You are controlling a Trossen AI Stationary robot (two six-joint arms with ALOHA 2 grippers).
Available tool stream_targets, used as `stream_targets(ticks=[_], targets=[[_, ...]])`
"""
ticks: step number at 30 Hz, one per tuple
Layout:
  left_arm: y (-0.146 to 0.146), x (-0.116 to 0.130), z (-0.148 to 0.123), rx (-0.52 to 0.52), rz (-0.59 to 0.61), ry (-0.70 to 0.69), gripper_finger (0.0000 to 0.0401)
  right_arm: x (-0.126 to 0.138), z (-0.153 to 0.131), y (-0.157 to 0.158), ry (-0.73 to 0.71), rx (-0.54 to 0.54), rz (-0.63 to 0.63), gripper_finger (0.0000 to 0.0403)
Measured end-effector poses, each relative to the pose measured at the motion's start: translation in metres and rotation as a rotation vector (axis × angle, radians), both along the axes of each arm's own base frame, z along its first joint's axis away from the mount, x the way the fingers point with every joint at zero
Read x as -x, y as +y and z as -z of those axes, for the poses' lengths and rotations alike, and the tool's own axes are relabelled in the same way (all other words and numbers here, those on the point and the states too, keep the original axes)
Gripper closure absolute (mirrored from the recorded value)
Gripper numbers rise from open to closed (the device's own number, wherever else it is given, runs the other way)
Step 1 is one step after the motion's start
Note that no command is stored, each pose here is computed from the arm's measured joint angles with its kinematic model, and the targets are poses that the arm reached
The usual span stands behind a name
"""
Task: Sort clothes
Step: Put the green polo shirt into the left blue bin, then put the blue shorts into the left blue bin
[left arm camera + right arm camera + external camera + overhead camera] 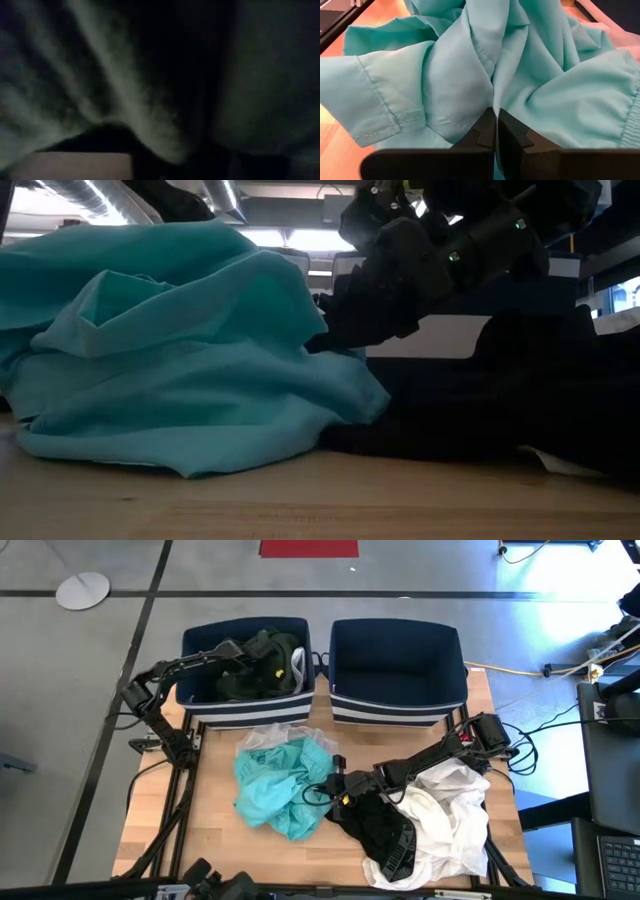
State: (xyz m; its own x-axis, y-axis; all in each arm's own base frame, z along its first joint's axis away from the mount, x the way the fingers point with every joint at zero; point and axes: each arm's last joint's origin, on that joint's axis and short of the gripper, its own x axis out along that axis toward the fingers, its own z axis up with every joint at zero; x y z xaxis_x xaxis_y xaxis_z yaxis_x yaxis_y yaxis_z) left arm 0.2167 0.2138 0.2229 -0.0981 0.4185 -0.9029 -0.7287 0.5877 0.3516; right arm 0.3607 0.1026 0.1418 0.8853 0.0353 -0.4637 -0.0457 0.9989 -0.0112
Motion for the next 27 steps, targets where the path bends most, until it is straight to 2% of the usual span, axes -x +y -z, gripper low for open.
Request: stream_targets(ticks=[6,10,17,21,27], targets=[[-0.005,0.004,-0.028,0.02,-0.007,-0.041,0.0232,0.0,0.0,0.0,0.0,0.0,0.0,0.0386],[-0.014,0.007,-0.057,0.033,-0.003,-0.113,0.0211,0.0,0.0,0.0,0.0,0.0,0.0,0.0386],[-0.038,0.023,-0.122,-0.101,0.006,-0.274,0.021,0.0,0.0,0.0,0.001,-0.017,0.008,0.0386],[-0.061,0.037,-0.157,-0.184,0.055,-0.392,0.021,0.0,0.0,0.0,0.0,-0.017,0.008,0.0386],[-0.107,0.05,-0.187,-0.188,0.201,-0.57,0.0212,0.0,0.0,0.0,0.001,-0.017,0.008,0.0386]])
